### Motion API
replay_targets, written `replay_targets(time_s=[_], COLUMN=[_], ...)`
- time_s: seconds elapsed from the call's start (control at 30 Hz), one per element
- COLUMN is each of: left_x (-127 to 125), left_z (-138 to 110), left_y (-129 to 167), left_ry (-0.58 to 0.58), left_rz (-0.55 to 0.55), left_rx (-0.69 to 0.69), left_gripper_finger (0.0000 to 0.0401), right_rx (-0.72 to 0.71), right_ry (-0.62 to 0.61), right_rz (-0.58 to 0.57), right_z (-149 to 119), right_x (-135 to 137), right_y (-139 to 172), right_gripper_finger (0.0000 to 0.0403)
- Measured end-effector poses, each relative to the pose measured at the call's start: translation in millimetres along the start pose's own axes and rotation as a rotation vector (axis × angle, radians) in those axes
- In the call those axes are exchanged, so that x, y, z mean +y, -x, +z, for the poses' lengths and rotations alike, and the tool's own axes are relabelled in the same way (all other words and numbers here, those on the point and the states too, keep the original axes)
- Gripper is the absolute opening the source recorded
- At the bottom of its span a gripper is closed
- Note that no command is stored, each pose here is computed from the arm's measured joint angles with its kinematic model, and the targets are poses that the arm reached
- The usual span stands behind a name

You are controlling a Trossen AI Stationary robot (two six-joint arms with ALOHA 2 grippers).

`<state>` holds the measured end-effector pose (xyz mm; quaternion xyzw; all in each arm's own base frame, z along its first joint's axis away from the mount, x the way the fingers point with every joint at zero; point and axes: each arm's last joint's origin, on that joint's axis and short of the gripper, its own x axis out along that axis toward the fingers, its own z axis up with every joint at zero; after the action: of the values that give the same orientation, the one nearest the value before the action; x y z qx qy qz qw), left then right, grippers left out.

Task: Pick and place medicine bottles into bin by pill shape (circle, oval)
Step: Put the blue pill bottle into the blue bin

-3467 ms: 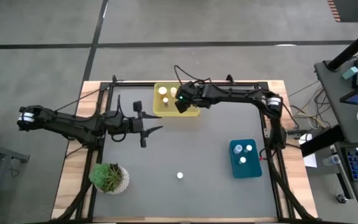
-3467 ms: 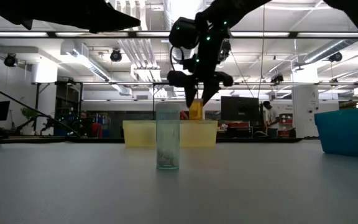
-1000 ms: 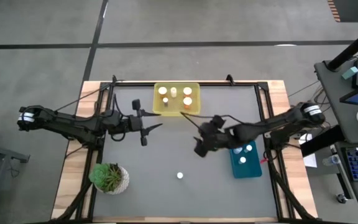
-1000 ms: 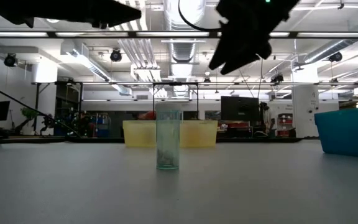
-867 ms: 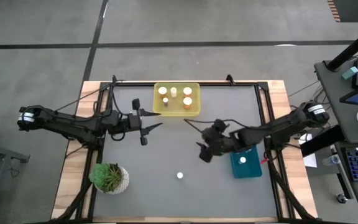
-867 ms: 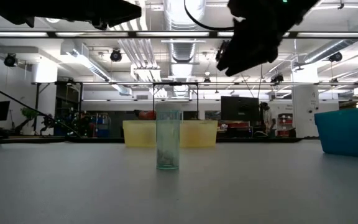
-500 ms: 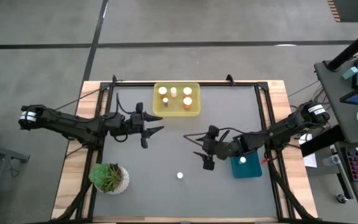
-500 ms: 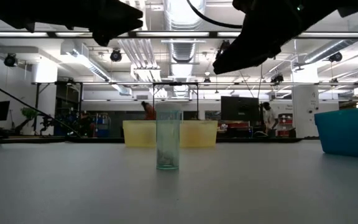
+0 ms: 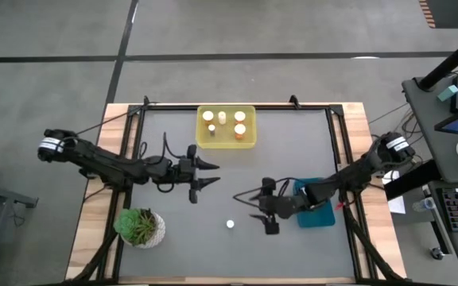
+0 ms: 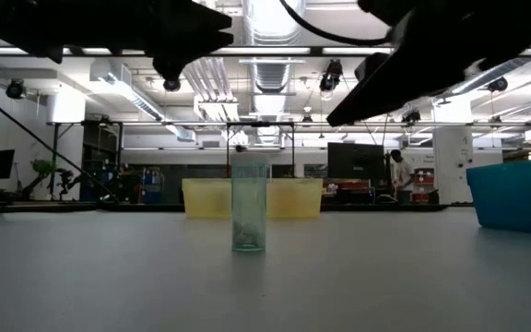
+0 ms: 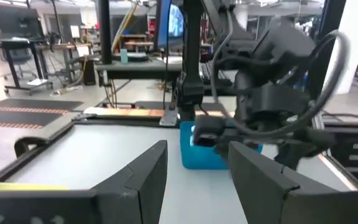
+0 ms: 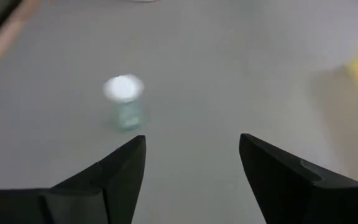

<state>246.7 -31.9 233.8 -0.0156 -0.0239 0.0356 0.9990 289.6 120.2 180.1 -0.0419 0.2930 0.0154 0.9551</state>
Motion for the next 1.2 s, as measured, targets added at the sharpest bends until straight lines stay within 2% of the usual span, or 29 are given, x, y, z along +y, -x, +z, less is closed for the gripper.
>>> replay_targets(time_s=[0.13,0.27,0.4,0.5,0.6,0.73,0.87,0.97,1.2], left_x=[-1,-1,0,1,2,3,3,3,3], left_z=[-5,-2,6,12,19,25,28,28,28], left_y=[-3,-1,2,6,9,14,18,19,19], left_ry=[-0.006,-0.044,-0.168,-0.279,-0.338,-0.348,-0.346,-0.346,-0.345], left_rz=[0.0,0.0,0.003,0.015,0.025,0.03,0.024,0.021,0.02], left_rx=[0.02,0.004,-0.031,-0.058,-0.083,-0.102,-0.096,-0.09,-0.091], left_gripper_finger=[0.0156,0.0156,0.0156,0.0156,0.0156,0.0156,0.0156,0.0156,0.0156], right_rx=[0.014,0.021,0.086,0.193,0.283,0.386,0.477,0.487,0.439], right_ry=[-0.012,-0.048,-0.097,-0.063,-0.049,-0.075,-0.094,-0.086,0.01], right_rz=[0.086,0.104,0.087,0.064,0.051,0.034,0.08,0.085,0.039], right_z=[-3,-2,13,25,39,53,63,68,70], right_x=[13,19,23,27,33,39,48,54,55], right_y=[3,5,5,4,3,-4,-14,-24,-56], right_gripper_finger=[0.0249,0.0248,0.0247,0.0247,0.0247,0.0247,0.0263,0.0278,0.0277])
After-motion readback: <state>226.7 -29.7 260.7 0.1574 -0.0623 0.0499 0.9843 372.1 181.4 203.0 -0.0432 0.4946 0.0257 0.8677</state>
